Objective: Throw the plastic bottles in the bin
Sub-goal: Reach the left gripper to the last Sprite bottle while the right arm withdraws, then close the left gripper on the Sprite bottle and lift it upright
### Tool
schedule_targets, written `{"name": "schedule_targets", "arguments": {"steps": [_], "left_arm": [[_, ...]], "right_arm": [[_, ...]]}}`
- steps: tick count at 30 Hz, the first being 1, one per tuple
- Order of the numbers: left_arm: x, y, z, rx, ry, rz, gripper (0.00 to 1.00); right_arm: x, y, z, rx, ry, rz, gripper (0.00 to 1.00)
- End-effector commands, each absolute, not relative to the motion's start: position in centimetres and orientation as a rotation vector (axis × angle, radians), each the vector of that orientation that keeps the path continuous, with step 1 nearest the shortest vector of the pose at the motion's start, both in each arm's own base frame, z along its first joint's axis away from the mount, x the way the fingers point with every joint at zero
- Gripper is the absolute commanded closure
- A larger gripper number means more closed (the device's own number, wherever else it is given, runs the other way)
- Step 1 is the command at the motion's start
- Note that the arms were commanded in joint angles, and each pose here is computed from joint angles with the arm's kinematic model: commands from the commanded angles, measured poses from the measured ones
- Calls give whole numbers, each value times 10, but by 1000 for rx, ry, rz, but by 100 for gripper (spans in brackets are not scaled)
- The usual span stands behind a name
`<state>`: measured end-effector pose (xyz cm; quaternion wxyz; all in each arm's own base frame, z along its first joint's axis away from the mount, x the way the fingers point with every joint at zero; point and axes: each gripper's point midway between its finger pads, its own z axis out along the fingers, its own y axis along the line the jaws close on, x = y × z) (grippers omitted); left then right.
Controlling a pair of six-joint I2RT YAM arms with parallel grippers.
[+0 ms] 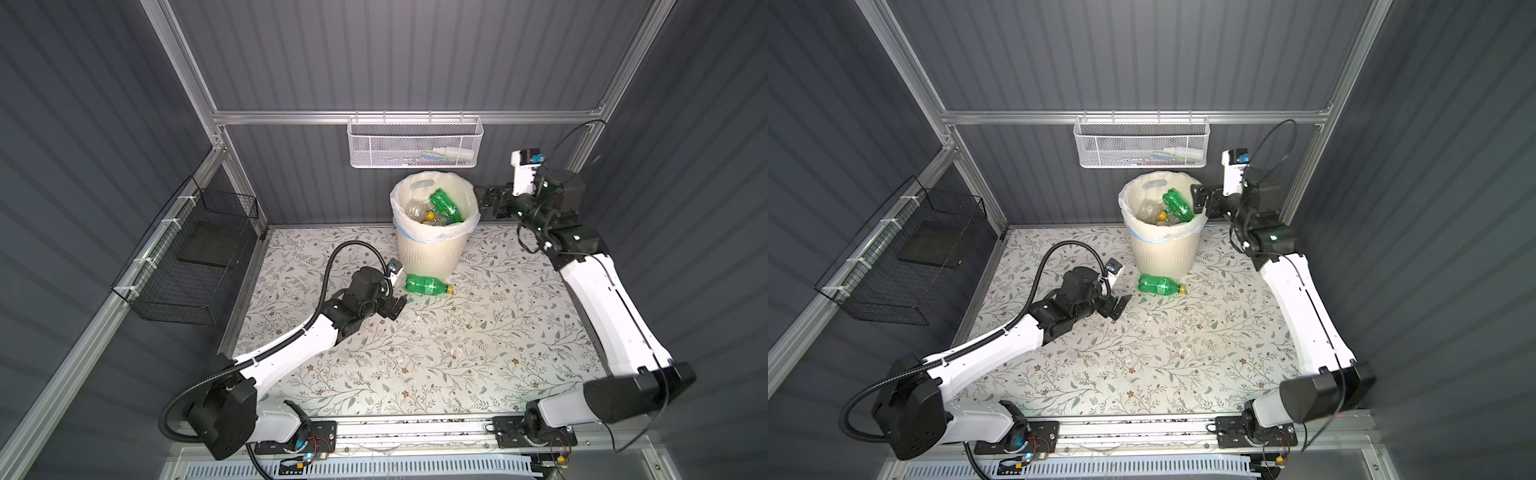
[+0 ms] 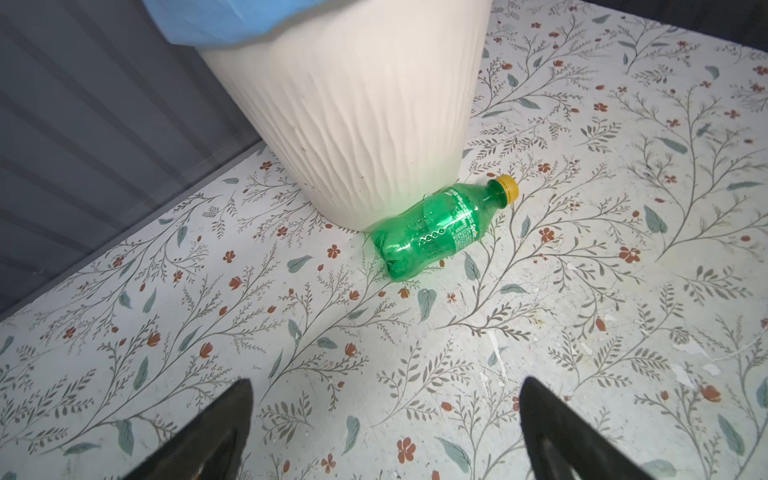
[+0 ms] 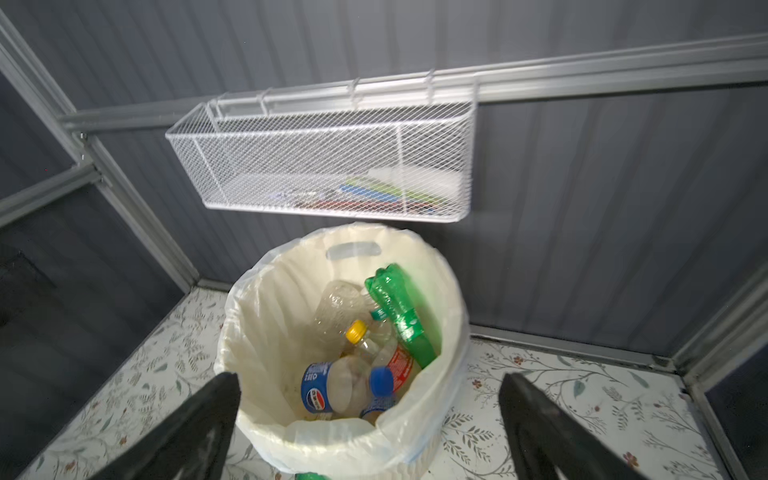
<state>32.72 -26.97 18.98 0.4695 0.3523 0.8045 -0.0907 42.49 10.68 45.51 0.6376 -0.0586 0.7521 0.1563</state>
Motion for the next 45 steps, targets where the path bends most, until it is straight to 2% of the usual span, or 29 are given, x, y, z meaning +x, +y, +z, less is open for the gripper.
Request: {"name": "schedule_targets", "arguments": {"steps": [1,8,17,30,39,45], "left_arm": [[341,-291,207,906,1878,-230,0],[362,-325,178,1073,1843,-205,0],[385,-364,130,1288,1832,-209,0],[409,-394,85,1441,1832,-183,0],[401,-396,54,1505,1872,-202,0],[391,-394,47,1517,1898,-218,8]], "right_arm": [[411,80,451,-1,1666,353,1],[384,32,355,165,1842,279,1],[347,9,291,267,1914,298,1],[345,6,282,257,1905,317,1],[342,3,271,279,1919,317,1],[344,4,269,287,1919,329,1]]}}
